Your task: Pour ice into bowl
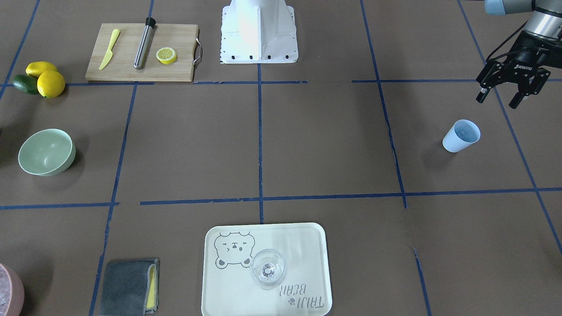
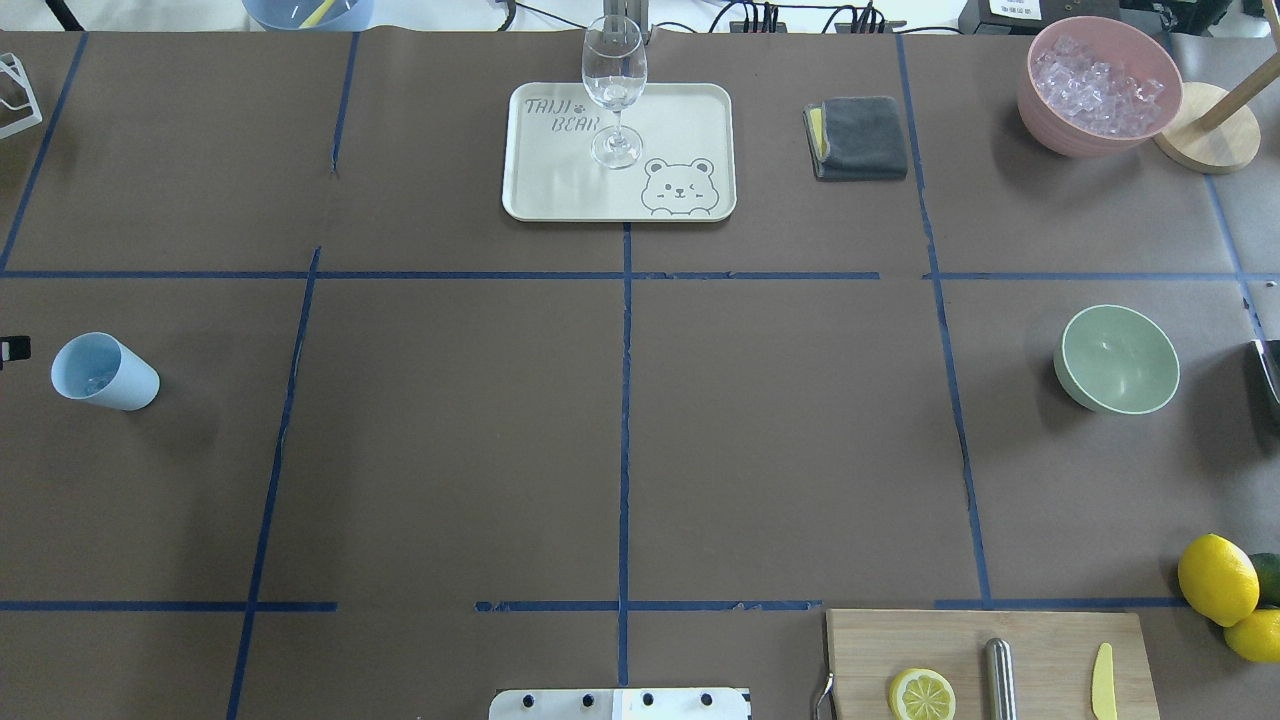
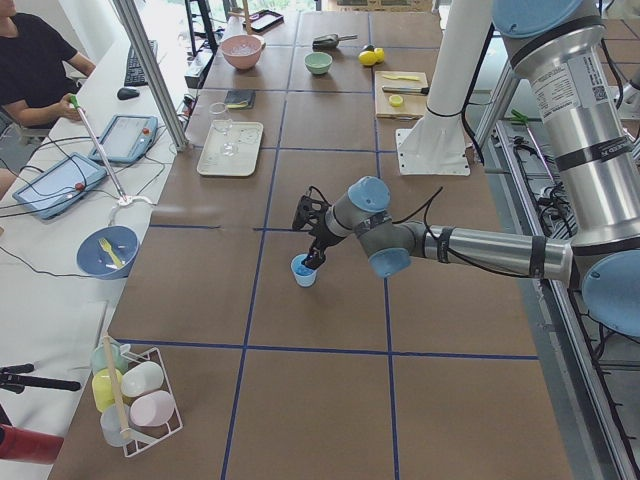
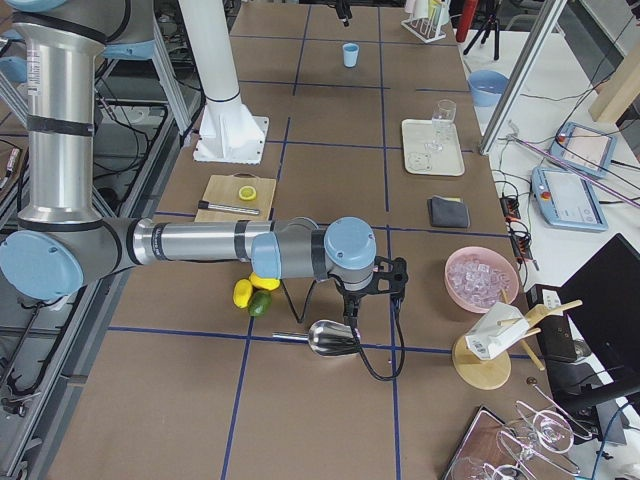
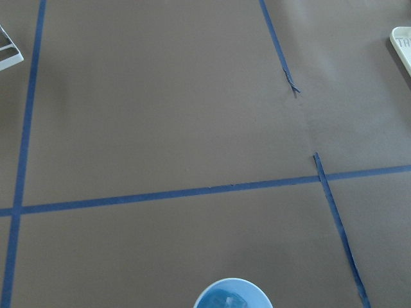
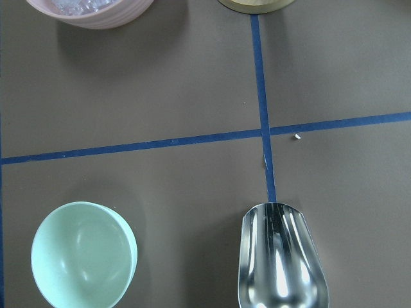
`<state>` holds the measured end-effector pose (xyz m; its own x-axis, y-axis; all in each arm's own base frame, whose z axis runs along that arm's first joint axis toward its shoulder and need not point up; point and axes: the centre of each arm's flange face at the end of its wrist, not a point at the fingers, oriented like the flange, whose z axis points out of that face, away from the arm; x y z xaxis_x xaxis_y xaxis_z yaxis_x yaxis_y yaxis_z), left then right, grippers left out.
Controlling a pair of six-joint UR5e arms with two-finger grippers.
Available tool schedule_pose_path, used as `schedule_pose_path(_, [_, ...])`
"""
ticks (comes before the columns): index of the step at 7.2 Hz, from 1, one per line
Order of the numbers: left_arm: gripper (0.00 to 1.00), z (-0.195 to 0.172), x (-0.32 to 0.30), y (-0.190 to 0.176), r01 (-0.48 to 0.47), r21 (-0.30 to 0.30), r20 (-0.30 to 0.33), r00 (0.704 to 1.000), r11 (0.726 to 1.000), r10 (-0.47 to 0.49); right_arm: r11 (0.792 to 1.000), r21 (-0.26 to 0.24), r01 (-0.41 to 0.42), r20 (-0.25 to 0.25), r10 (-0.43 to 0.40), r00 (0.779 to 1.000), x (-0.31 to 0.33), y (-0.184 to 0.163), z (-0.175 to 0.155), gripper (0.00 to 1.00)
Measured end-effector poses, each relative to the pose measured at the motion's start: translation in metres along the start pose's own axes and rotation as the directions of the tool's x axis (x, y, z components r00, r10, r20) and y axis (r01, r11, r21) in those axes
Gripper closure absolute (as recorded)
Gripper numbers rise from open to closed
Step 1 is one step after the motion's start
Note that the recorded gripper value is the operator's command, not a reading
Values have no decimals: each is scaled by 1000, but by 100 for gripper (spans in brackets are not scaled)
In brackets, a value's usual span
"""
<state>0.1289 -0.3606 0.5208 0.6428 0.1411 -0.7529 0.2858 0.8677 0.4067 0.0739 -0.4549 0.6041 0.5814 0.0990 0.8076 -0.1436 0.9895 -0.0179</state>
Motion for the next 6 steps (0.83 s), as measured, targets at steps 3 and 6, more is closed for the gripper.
schedule_pose_path(3, [0,6,8,21,9,58,31,999,998,-11,999,-46,-14,2,14,1000,-21,0,27,0])
schedule_pose_path(6, [0,15,15,38,30,131,77,996,991,-40,1000,-9,-28,-19,28,999,-84,16,98,0])
